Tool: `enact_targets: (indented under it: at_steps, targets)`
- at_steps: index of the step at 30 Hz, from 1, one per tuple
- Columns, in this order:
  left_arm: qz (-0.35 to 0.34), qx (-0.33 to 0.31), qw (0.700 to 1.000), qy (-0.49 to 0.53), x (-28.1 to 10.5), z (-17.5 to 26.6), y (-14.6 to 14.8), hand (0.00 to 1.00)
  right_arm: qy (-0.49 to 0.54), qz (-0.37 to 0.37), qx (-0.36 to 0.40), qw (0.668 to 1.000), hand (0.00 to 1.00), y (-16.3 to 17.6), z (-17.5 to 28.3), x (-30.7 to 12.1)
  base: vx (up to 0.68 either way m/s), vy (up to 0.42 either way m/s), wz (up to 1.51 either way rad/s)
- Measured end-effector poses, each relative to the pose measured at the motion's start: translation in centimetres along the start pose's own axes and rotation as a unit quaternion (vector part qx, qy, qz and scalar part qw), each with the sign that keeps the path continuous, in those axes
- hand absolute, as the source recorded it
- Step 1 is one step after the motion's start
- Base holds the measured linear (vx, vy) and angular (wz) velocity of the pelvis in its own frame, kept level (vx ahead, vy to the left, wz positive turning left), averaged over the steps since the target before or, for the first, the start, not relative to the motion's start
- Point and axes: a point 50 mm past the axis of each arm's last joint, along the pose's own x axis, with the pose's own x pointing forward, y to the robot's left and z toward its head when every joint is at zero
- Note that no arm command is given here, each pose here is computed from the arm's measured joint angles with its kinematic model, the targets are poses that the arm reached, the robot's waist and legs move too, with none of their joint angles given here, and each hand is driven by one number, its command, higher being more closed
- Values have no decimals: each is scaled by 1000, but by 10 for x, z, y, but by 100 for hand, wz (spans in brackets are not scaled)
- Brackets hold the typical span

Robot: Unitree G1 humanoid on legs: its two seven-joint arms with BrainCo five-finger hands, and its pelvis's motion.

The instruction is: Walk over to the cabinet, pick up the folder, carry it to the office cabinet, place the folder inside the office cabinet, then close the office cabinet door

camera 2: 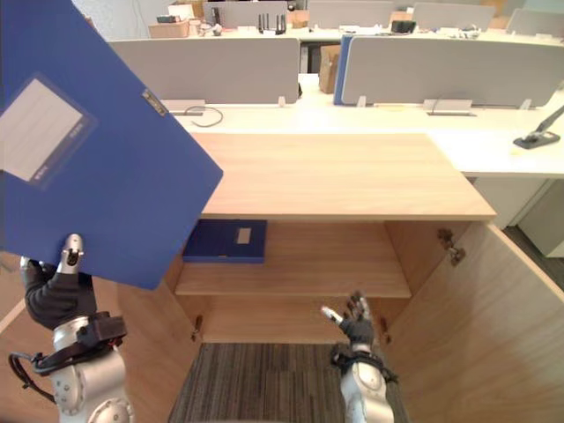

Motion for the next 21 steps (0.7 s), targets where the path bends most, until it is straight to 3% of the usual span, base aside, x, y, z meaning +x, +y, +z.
enact_targets:
  at_steps: [5,8,13,21]
  targets:
    - [-11,13,1000,26,-2,-11,0,100,-157,112,25,981,0,45,69,-1,0,0,0]
    - [-29,39,997,63,-6,-25,-4,100,-186,178,39,966,0,74,84,2,0,0,0]
    - [-152,81,978,121,-20,-48,-32,100,-236,315,62,917,0,138,124,10,0,6,-1]
    - [-196,71,970,124,-21,-50,-44,100,-244,336,27,909,0,149,152,40,0,0,0]
